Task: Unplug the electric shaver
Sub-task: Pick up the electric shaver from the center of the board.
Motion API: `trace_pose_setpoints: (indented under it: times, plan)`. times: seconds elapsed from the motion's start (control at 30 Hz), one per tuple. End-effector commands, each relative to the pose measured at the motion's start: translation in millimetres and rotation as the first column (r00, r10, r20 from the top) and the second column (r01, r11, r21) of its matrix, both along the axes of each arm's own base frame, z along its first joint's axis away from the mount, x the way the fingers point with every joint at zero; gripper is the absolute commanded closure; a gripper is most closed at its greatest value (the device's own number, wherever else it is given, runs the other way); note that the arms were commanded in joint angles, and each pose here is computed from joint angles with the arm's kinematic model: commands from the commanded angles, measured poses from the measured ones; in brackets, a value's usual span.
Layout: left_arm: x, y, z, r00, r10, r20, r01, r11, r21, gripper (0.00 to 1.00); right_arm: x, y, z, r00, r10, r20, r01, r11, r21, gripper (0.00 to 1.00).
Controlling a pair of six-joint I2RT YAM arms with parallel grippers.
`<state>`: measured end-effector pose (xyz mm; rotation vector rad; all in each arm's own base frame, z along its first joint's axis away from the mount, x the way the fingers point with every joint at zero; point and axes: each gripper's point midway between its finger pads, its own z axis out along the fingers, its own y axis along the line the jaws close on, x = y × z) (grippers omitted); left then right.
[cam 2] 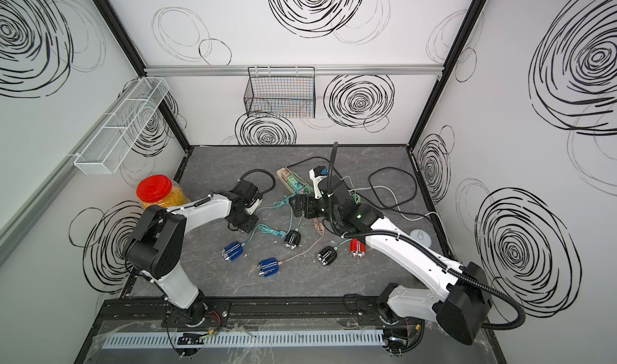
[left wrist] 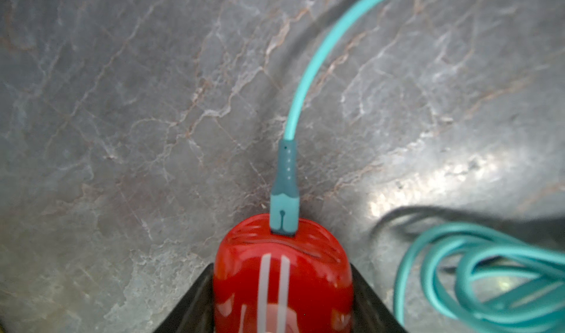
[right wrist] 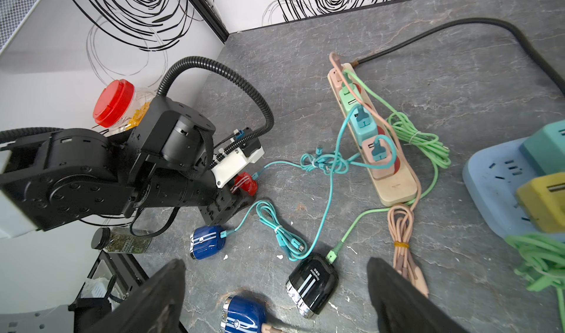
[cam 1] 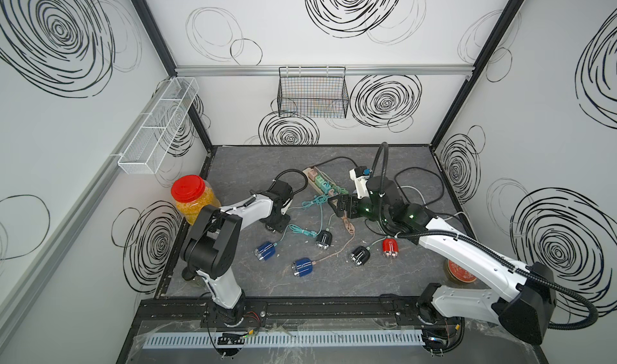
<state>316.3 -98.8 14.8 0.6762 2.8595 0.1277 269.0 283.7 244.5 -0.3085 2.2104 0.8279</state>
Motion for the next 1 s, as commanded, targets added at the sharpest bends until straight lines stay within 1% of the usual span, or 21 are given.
trace_pose_setpoints:
  times: [0.0,0.03,0.13,0.23,0.33,0.43,0.53,0.67,0.7,0.77,0.87,0.97]
  plan:
    - [-22.2,0.2,-12.6,0.997,-0.004,-0.076,0.003,1.000,-0.011,0.58,-0.4,1.3,-6.7,1.000,0.004,-0.019,-0.004,1.000,0.005,0.05]
    - [-21.7,-0.3,-12.5,0.997,0.001,-0.072,-0.002,1.000,-0.017,0.61,0.1,2.1,-7.3,1.000,0.005,-0.020,-0.005,1.000,0.006,0.05]
    - [-18.4,1.4,-9.8,0.998,0.030,-0.046,-0.032,0.999,-0.037,0.67,-0.7,5.6,-14.3,0.999,0.016,-0.038,-0.015,1.000,0.018,0.04]
    - [-15.1,1.0,-1.4,0.999,0.044,-0.013,-0.045,0.997,-0.065,0.73,-2.5,11.4,-18.1,0.998,0.032,-0.056,-0.029,0.998,0.053,0.05]
    - [-8.3,-2.2,14.4,0.998,0.054,0.041,-0.049,0.992,-0.115,0.77,-5.5,21.6,-21.8,0.994,0.063,-0.086,-0.054,0.993,0.108,0.05]
    - [-1.0,-4.9,30.7,0.993,0.058,0.105,-0.041,0.987,-0.155,0.81,-8.0,34.3,-24.9,0.987,0.102,-0.120,-0.078,0.979,0.188,0.07]
    - [5.0,-11.9,49.1,0.984,0.054,0.172,-0.018,0.980,-0.200,0.83,-10.1,49.3,-30.0,0.974,0.146,-0.170,-0.099,0.961,0.260,0.10]
    - [12.6,-16.0,75.5,0.962,0.053,0.266,0.012,0.972,-0.236,0.83,-8.6,67.9,-42.9,0.941,0.182,-0.286,-0.093,0.950,0.300,0.20]
    - [14.0,-17.7,81.2,0.957,0.049,0.287,0.024,0.970,-0.242,0.83,-7.9,73.7,-45.0,0.932,0.197,-0.304,-0.096,0.944,0.317,0.23]
    - [14.7,-22.2,90.2,0.946,0.033,0.324,0.051,0.967,-0.249,0.82,-5.3,83.1,-47.8,0.919,0.217,-0.328,-0.091,0.929,0.360,0.25]
    - [14.4,-23.7,98.7,0.935,0.025,0.354,0.070,0.965,-0.251,0.82,0.4,94.4,-52.4,0.902,0.229,-0.366,-0.072,0.916,0.396,0.27]
    - [11.8,-24.9,104.5,0.927,0.014,0.375,0.086,0.965,-0.249,0.83,9.5,102.7,-52.5,0.900,0.222,-0.376,-0.051,0.909,0.414,0.29]
